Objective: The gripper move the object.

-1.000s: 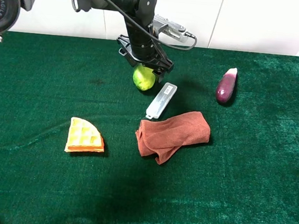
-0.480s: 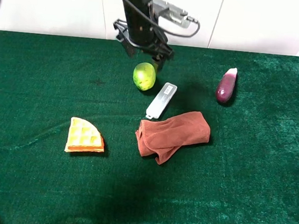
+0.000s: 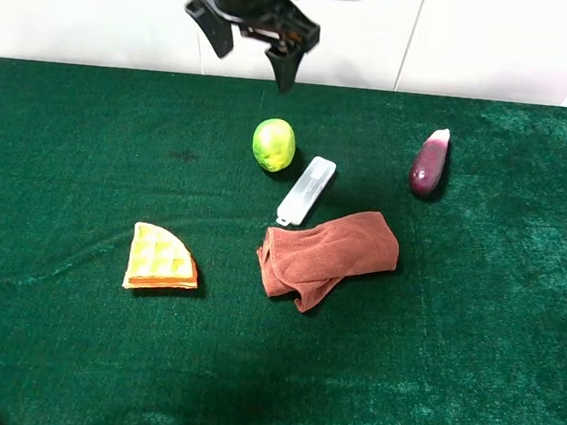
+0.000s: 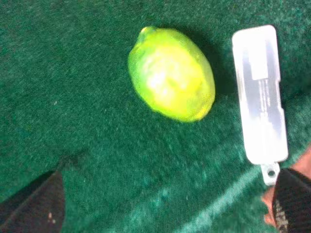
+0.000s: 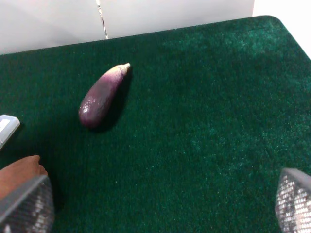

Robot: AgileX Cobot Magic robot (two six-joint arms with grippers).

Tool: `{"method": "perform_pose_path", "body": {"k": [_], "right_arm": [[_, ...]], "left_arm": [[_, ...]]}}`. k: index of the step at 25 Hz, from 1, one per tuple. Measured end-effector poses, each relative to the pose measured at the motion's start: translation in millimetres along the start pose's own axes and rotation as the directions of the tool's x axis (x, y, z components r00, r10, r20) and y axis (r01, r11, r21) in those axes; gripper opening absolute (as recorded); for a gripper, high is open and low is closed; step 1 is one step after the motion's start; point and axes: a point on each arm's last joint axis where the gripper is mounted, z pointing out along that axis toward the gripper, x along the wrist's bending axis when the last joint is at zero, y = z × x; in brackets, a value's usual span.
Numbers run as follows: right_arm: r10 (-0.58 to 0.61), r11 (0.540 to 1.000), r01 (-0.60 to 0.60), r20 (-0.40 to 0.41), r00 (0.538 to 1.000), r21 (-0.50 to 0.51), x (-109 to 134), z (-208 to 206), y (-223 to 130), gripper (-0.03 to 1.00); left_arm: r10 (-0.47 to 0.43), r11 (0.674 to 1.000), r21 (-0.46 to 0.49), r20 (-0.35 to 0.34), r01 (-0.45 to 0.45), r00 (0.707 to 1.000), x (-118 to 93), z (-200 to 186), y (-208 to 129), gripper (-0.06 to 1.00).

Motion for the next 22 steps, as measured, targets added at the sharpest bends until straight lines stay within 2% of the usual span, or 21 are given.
{"method": "perform_pose_path", "body": {"k": [2,16,19,22], "right_arm": [[0.000,1.000,0.000,0.000,1.000,0.000,0.0,0.0,0.0,0.70],[0.000,1.000,0.000,0.000,1.000,0.000,0.0,0.0,0.0,0.70],[0.000,1.000,0.000,0.000,1.000,0.000,0.0,0.0,0.0,0.70],[0.000,1.000,0.000,0.000,1.000,0.000,0.0,0.0,0.0,0.70]], "left_arm": [[-0.002,1.000,-0.002,0.000,0.002,1.000,0.9,-14.2,-3.9,0.86],[-0.011,0.985,-0.172,0.002,0.011,1.000,5.9,-93.2,-20.5,0.84],[-0.013,0.978,-0.209,0.003,0.014,1.000,7.1,-112.7,-29.7,0.84],[-0.014,0.978,-0.208,0.003,0.014,1.000,8.0,-124.1,-47.7,0.84]]}}
